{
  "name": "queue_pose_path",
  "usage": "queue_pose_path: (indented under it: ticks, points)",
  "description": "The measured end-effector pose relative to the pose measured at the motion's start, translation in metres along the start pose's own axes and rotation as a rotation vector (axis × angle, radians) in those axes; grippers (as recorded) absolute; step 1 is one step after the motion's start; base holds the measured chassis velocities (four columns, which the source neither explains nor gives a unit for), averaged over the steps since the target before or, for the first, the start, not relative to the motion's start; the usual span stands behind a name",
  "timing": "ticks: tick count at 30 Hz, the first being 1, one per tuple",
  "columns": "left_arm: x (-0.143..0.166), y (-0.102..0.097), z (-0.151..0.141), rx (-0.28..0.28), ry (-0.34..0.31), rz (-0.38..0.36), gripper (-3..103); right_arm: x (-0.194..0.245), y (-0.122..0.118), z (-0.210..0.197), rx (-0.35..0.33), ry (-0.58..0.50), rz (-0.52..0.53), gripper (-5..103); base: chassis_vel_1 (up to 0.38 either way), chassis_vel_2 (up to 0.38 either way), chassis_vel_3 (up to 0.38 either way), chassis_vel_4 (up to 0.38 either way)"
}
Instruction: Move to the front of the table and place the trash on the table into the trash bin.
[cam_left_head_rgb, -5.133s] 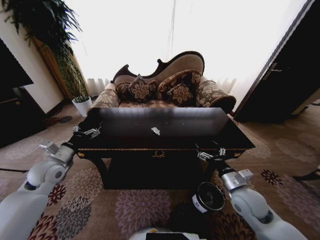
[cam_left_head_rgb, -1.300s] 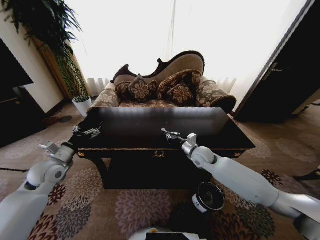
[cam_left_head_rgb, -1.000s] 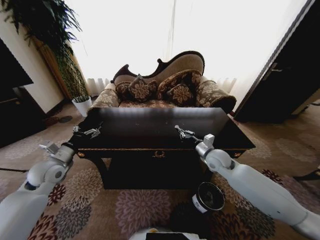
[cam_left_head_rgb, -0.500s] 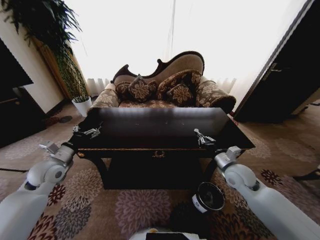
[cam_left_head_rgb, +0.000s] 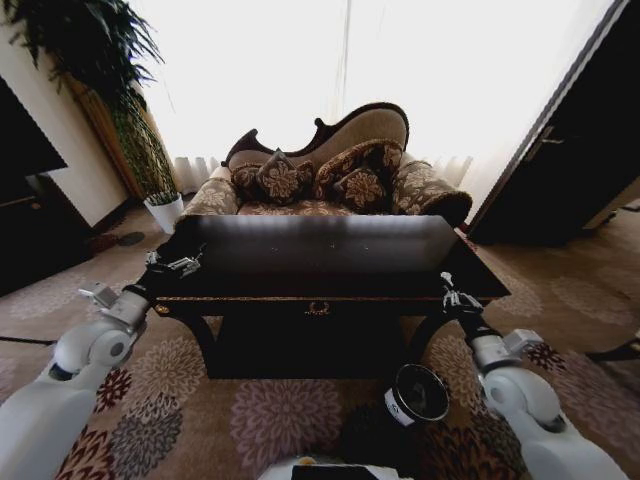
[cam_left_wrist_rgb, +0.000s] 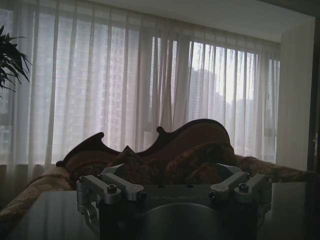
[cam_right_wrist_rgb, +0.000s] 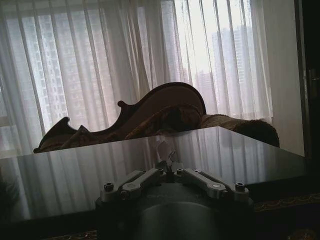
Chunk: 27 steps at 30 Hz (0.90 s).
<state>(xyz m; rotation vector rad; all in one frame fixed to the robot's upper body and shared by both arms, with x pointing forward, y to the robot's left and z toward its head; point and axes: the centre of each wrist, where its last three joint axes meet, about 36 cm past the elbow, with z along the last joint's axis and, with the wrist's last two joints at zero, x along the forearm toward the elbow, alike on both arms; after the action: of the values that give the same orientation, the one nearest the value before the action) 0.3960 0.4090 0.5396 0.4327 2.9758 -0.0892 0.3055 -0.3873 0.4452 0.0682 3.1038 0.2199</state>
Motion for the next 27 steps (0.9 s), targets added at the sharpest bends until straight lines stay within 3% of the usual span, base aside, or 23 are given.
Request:
queue_pose_path:
  ticks: [5,14,20,27]
  points:
    - [0.0,0.0,0.0,0.0,0.0,0.0,100,0.026,-0.006,0.022,-0.01,0.017,0.051,2,0.0,0.0,0.0,0.0]
    - [0.0,0.0,0.0,0.0,0.0,0.0,100,0.065,-0.016,0.097,-0.079,0.108,0.177,2,0.0,0.0,0.0,0.0]
    - [0.0,0.0,0.0,0.0,0.0,0.0,100,0.066,-0.023,0.144,-0.081,0.171,0.211,2,0.0,0.0,0.0,0.0]
    - [0.0,0.0,0.0,0.0,0.0,0.0,100,0.062,-0.029,0.223,-0.076,0.322,0.211,2,0.0,0.0,0.0,0.0]
